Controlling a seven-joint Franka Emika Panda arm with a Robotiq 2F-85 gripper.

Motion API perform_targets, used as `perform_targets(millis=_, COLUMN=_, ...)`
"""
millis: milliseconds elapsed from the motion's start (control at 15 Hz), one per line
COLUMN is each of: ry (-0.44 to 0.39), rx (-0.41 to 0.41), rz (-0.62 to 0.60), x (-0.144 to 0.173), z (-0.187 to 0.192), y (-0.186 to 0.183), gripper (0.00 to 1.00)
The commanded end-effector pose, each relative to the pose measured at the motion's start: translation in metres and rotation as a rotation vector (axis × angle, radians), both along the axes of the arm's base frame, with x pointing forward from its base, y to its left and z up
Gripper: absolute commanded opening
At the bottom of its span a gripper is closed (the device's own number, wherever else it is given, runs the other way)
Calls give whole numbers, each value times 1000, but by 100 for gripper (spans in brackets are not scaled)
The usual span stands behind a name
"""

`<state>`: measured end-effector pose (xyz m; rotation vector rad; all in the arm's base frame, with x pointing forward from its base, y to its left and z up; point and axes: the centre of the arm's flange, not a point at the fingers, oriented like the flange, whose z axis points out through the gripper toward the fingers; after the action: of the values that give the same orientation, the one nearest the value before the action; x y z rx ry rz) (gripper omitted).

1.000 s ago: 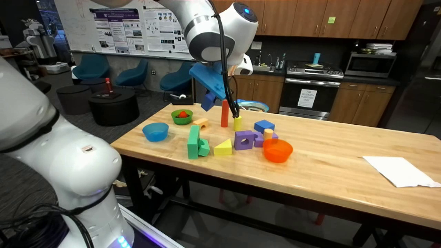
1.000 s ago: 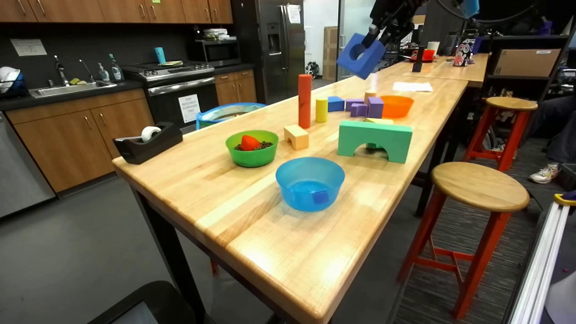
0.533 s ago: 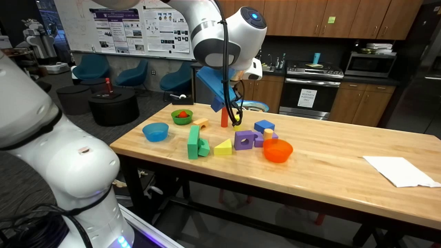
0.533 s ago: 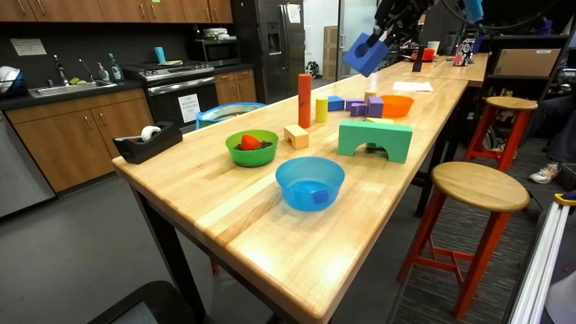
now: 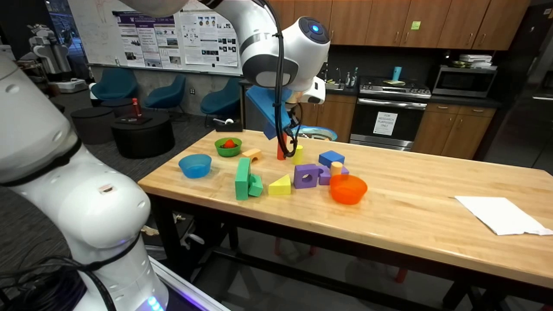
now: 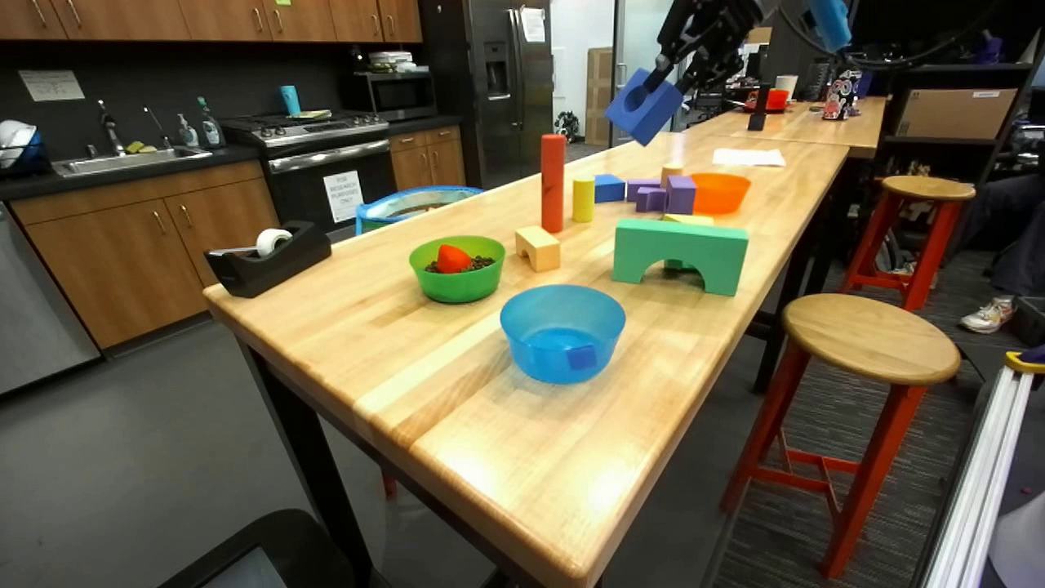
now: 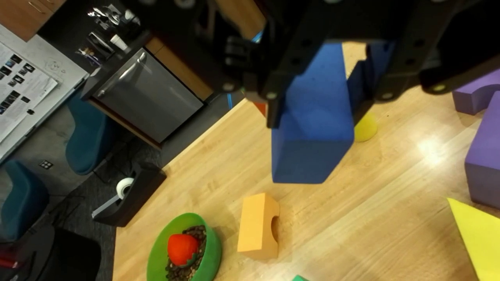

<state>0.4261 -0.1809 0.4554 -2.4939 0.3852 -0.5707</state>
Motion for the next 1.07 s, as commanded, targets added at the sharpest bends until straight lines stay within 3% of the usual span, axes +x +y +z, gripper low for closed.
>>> perform_targets(millis=0, ry=30, rx=65, rz=-47, x=16, z=-2, y=-1, gripper=15)
perform_targets(millis=467, ry=105, rx=161, rz=-141, x=21, z=-16, y=-14, gripper=15)
perform_targets(millis=533, ry=122, rx=166, rz=-153, x=21, z=-17, y=-15, gripper=47)
perform_targets(millis=600, ry=134, rx=166, rz=-165, x=22, z=-19, y=-15, gripper=66)
perform_targets(millis=1000, ry=140, rx=166, rz=-204, x=24, z=-15, y=-10, gripper=99)
